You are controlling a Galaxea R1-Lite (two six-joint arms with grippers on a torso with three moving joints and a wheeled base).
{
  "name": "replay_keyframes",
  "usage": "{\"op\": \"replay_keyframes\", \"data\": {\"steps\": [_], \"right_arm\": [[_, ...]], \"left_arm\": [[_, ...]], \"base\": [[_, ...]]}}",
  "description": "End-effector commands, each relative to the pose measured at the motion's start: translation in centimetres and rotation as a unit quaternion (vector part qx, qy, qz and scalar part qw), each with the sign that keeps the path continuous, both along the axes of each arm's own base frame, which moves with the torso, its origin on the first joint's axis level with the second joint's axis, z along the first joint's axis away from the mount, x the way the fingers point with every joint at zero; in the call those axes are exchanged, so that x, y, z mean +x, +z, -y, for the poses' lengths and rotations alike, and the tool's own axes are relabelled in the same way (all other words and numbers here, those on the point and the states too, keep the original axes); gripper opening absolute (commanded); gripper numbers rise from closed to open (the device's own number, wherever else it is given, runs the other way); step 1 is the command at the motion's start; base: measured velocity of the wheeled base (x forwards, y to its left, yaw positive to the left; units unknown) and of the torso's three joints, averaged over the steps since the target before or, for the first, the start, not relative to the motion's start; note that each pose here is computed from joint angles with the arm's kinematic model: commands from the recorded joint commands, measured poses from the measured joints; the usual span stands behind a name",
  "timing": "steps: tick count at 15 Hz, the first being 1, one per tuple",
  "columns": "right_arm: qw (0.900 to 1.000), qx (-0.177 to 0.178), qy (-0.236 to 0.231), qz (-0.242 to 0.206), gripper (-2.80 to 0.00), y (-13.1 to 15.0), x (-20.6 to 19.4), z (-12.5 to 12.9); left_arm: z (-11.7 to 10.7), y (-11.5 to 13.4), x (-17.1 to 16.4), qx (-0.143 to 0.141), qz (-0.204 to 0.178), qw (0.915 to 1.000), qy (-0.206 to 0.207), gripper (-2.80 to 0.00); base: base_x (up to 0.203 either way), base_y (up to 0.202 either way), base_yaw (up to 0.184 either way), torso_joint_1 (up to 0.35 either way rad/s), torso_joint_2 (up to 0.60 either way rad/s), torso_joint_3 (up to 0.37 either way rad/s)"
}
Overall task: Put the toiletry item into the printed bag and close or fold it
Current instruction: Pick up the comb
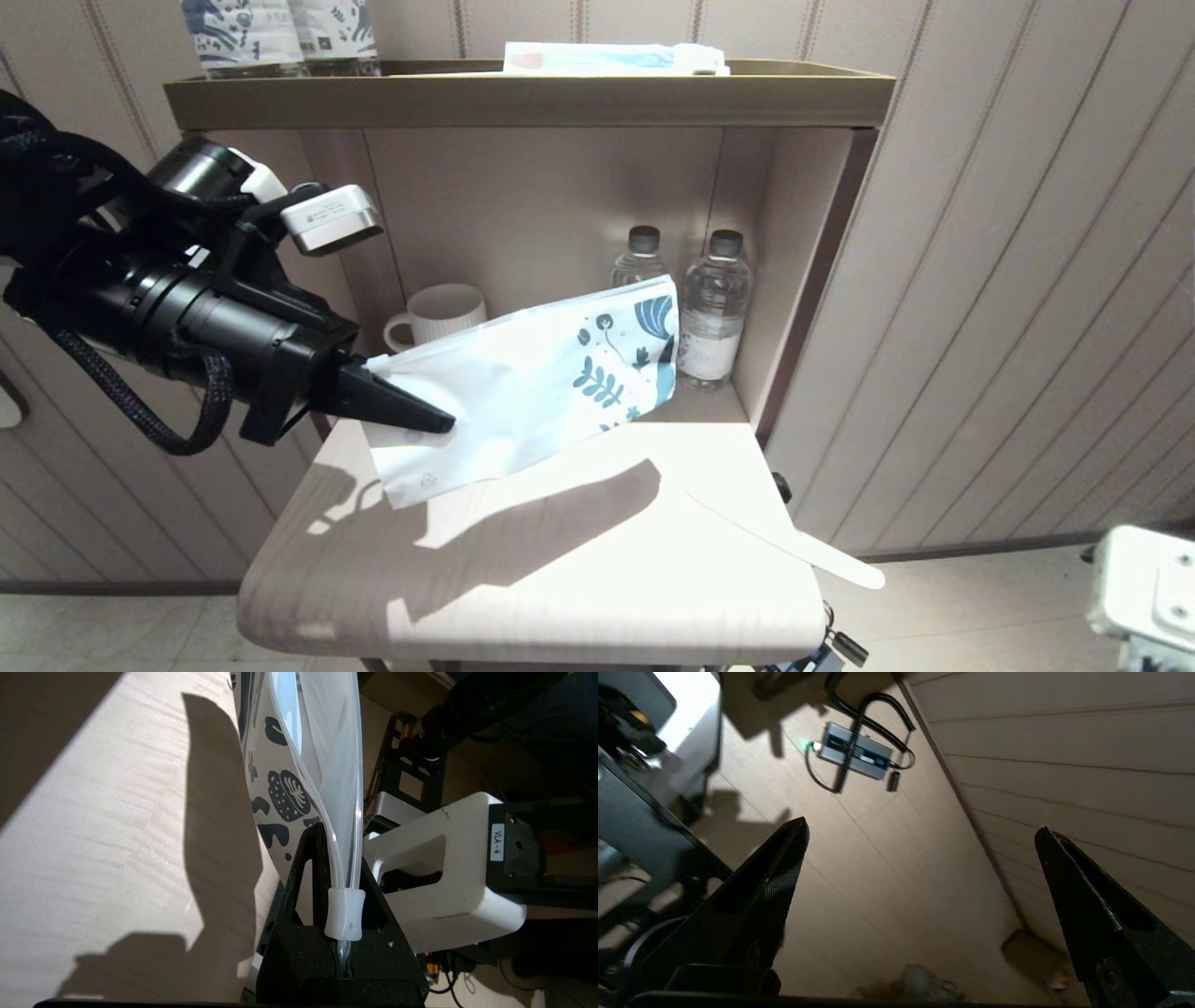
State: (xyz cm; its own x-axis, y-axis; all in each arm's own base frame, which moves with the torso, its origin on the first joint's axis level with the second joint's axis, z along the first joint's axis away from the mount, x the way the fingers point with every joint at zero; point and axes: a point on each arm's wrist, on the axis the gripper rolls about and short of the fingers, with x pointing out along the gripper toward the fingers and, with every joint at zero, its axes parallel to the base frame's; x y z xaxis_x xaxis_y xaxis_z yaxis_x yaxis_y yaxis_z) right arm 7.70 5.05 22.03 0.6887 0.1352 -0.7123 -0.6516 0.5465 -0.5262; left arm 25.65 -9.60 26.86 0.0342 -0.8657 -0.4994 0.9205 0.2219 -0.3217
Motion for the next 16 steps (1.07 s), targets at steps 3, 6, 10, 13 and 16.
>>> {"op": "replay_keyframes", "data": {"steps": [3, 6, 10, 13, 16], "right_arm": [[0.995, -0.076, 0.067, 0.007, 0.0, -2.7, -1.0, -1.5], [0.99, -0.104, 0.096, 0.009, 0.0, -3.9, -1.2, -2.2], [0.99, -0.102, 0.095, 0.017, 0.0, -6.3, 0.2, -4.2], [0.991, -0.092, 0.091, 0.028, 0.0, -8.2, 1.8, -6.3], [0.994, -0.075, 0.069, 0.046, 0.0, -8.4, 3.4, -7.2]], "left_arm": [[0.1, -0.6, 0.3, 0.001, -0.011, 0.9999, -0.002, -2.8], [0.2, -1.1, 0.8, -0.001, -0.006, 1.0, -0.003, -2.8], [0.4, -1.9, 1.3, -0.003, 0.0, 1.0, -0.003, -2.8], [0.3, -1.9, 1.1, -0.005, 0.007, 1.0, -0.004, -2.8], [0.2, -2.0, 1.1, -0.005, 0.005, 1.0, -0.004, -2.8]], "base": [[0.0, 0.0, 0.0, 0.0, 0.0, 0.0], [0.0, 0.0, 0.0, 0.0, 0.0, 0.0], [0.0, 0.0, 0.0, 0.0, 0.0, 0.0], [0.0, 0.0, 0.0, 0.0, 0.0, 0.0], [0.0, 0.0, 0.0, 0.0, 0.0, 0.0]]}}
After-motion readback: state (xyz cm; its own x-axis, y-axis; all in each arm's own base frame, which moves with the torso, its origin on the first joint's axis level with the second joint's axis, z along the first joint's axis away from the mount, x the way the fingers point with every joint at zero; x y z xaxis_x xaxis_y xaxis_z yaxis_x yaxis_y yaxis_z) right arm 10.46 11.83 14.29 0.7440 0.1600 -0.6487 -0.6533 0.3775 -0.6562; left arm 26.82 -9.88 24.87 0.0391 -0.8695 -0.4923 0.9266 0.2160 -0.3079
